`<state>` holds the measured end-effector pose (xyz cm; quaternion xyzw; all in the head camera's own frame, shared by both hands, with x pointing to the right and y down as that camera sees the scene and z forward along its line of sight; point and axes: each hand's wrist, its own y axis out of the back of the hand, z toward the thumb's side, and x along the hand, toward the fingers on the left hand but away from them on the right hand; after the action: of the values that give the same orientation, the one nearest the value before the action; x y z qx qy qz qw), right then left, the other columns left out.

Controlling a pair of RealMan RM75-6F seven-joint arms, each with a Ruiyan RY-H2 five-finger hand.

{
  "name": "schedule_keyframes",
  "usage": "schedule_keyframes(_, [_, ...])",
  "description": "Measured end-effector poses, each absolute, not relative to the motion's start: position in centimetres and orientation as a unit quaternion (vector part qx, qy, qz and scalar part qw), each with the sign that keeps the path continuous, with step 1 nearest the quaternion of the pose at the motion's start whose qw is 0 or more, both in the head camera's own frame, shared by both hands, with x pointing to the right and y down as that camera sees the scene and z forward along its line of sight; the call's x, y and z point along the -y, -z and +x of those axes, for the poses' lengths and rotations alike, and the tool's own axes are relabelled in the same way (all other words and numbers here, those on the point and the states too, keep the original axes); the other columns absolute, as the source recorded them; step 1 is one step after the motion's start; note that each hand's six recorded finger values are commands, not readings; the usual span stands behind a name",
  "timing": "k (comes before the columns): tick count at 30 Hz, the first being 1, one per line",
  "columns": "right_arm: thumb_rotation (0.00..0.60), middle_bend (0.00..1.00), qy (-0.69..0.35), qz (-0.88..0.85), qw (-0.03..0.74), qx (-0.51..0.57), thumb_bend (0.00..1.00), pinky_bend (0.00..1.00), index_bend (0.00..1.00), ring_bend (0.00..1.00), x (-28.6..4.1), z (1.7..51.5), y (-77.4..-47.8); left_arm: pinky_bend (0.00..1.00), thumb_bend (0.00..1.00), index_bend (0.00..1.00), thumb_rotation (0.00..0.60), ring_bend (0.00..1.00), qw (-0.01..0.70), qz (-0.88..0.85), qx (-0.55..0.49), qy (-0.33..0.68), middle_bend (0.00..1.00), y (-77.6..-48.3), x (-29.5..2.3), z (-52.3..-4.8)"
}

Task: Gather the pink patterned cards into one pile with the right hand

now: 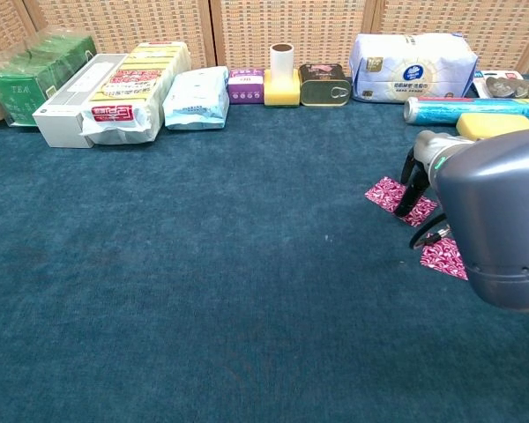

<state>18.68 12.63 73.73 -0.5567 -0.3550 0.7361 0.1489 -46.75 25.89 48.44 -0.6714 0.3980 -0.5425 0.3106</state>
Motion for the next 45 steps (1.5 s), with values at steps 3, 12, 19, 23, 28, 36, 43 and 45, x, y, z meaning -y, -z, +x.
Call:
schedule_keyframes(3, [0.596, 0.03, -0.736, -0.557, 0.148, 0.355, 0.29, 0.09, 0.33, 0.0, -12.69, 18.7, -73.79, 0.04, 0.08, 0.0, 0.6, 0.0, 0.311, -0.671, -0.398, 0.542, 0.0, -48.42, -25.9, -46.76])
schedule_keyframes(12, [0.57, 0.03, -0.733, -0.562, 0.144, 0.356, 0.3, 0.09, 0.34, 0.0, -12.81, 18.66, -73.68, 0.04, 0.07, 0.0, 0.6, 0.0, 0.311, -0.671, -0.398, 0.542, 0.0, -48.43, -25.89, -46.77])
schedule_keyframes(19, [0.514, 0.03, -0.727, -0.571, 0.142, 0.354, 0.29, 0.09, 0.32, 0.0, -12.83, 18.33, -73.39, 0.04, 0.08, 0.0, 0.6, 0.0, 0.312, -0.671, -0.398, 0.542, 0.0, -48.42, -25.91, -46.76])
schedule_keyframes(23, [0.488, 0.03, -0.727, -0.572, 0.138, 0.354, 0.28, 0.09, 0.31, 0.0, -12.84, 18.24, -73.36, 0.04, 0.08, 0.0, 0.6, 0.0, 0.312, -0.671, -0.399, 0.542, 0.0, -48.35, -25.91, -46.79])
schedule_keyframes(28, [0.46, 0.02, -0.729, -0.573, 0.137, 0.348, 0.26, 0.08, 0.29, 0.0, -12.93, 18.3, -73.31, 0.04, 0.08, 0.0, 0.6, 0.0, 0.312, -0.671, -0.398, 0.542, 0.0, -48.34, -25.95, -46.81])
schedule_keyframes(36, [0.446, 0.02, -0.733, -0.572, 0.139, 0.341, 0.26, 0.08, 0.29, 0.0, -13.07, 18.42, -73.31, 0.04, 0.08, 0.0, 0.6, 0.0, 0.313, -0.671, -0.398, 0.541, 0.0, -48.27, -25.97, -46.81])
schedule_keyframes(43, [0.45, 0.01, -0.737, -0.57, 0.142, 0.334, 0.25, 0.08, 0.28, 0.0, -13.27, 18.46, -73.52, 0.04, 0.08, 0.0, 0.6, 0.0, 0.314, -0.671, -0.398, 0.541, 0.0, -48.24, -25.99, -46.81])
schedule_keyframes(45, [0.449, 0.01, -0.736, -0.57, 0.142, 0.336, 0.25, 0.08, 0.29, 0.0, -13.24, 18.45, -73.53, 0.04, 0.07, 0.0, 0.6, 0.0, 0.314, -0.671, -0.399, 0.54, 0.0, -48.22, -25.99, -46.83])
